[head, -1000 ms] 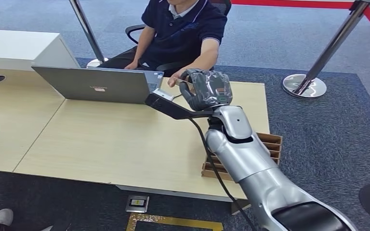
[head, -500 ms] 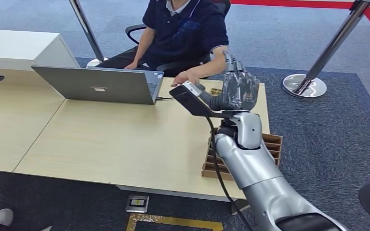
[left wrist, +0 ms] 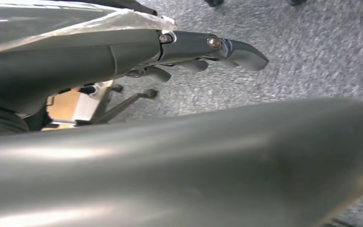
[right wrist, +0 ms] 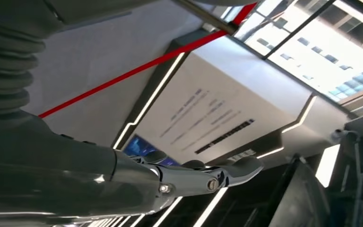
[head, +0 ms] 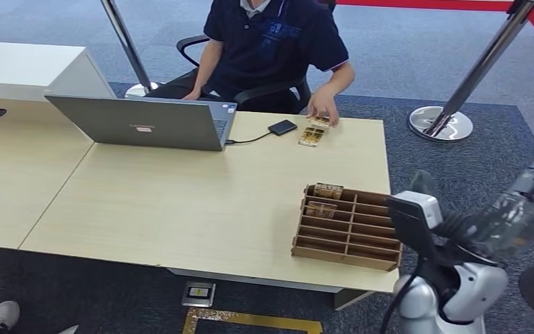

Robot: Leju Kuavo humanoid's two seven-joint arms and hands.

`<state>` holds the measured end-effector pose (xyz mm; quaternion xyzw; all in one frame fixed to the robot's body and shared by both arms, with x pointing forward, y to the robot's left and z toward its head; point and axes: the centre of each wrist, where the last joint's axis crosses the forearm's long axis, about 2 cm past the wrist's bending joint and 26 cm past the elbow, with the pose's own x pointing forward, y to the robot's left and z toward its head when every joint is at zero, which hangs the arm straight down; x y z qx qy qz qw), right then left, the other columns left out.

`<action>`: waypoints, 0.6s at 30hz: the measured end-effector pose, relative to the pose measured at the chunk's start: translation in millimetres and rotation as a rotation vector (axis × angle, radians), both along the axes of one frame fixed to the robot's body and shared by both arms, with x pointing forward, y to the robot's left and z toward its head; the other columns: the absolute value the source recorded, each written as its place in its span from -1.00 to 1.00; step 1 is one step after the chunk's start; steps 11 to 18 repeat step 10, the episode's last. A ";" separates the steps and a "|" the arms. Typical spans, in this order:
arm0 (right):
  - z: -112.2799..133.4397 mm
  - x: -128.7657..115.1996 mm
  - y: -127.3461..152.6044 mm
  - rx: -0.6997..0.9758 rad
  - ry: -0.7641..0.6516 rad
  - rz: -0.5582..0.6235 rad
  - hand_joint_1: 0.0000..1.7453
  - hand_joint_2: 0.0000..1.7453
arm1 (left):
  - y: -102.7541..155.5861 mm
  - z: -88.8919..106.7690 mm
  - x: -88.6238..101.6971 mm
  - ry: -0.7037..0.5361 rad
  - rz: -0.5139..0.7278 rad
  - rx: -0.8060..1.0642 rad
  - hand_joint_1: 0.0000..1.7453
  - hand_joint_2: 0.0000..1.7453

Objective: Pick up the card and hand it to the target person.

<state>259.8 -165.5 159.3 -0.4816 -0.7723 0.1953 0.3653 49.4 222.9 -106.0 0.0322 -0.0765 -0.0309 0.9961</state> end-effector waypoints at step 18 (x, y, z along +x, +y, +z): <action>-14.9 -85.6 -73.1 0.204 0.110 -0.353 -1.00 1.00 | -4.3 0.4 -1.2 0.017 0.007 -0.018 -1.00 -1.00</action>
